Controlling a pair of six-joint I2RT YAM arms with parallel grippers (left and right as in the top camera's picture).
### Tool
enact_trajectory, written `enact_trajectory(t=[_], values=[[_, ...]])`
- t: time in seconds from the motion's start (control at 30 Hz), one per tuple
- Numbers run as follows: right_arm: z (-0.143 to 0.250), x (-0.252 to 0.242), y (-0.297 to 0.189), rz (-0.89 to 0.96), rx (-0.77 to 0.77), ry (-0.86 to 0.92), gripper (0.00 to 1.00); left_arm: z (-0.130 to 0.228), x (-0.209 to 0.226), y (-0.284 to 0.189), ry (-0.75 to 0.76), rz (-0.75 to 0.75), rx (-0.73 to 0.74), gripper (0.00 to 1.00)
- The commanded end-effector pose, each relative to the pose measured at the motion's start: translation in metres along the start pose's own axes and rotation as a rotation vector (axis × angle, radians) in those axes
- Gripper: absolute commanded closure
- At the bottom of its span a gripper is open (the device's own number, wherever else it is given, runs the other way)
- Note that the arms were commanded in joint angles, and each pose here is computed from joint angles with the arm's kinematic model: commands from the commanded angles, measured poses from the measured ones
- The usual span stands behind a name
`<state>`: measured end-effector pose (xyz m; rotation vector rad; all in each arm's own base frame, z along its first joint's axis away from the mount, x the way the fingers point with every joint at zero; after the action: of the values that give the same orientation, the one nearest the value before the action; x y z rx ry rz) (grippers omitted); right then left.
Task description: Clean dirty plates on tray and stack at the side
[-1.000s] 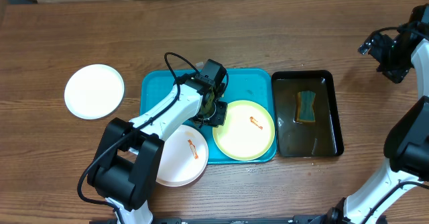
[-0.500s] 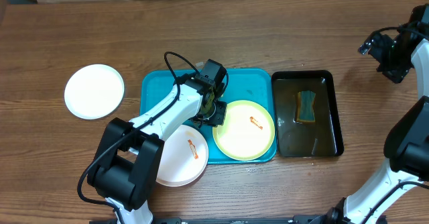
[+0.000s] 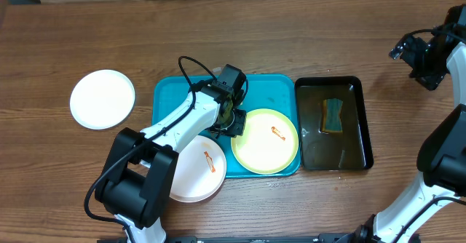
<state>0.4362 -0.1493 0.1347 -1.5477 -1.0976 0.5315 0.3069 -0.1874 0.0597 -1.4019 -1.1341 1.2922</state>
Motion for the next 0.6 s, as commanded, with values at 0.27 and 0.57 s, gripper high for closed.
enact_trajectory(t=[0.27, 0.57], values=[[-0.0084, 0.0059, -0.0176, -0.012, -0.052, -0.007, 0.00, 0.0040, 0.0032, 0.0071, -0.006, -0.027, 0.010, 0.85], [-0.0085, 0.0059, -0.0177, -0.012, -0.052, -0.007, 0.00, 0.0059, 0.0053, 0.0125, -0.009, -0.026, 0.005, 0.89]])
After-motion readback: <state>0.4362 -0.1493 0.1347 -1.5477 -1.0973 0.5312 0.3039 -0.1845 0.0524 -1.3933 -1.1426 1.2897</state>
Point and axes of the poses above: each gripper's point midway between its finger pads, its own y axis out along the fingers, its own x axis along the line the jaws close on, z = x × y, the point moved 4 cm from there along -y, back along the fingers, and after that the axes turned 10 degrees about -y, right-handed, at the moved point
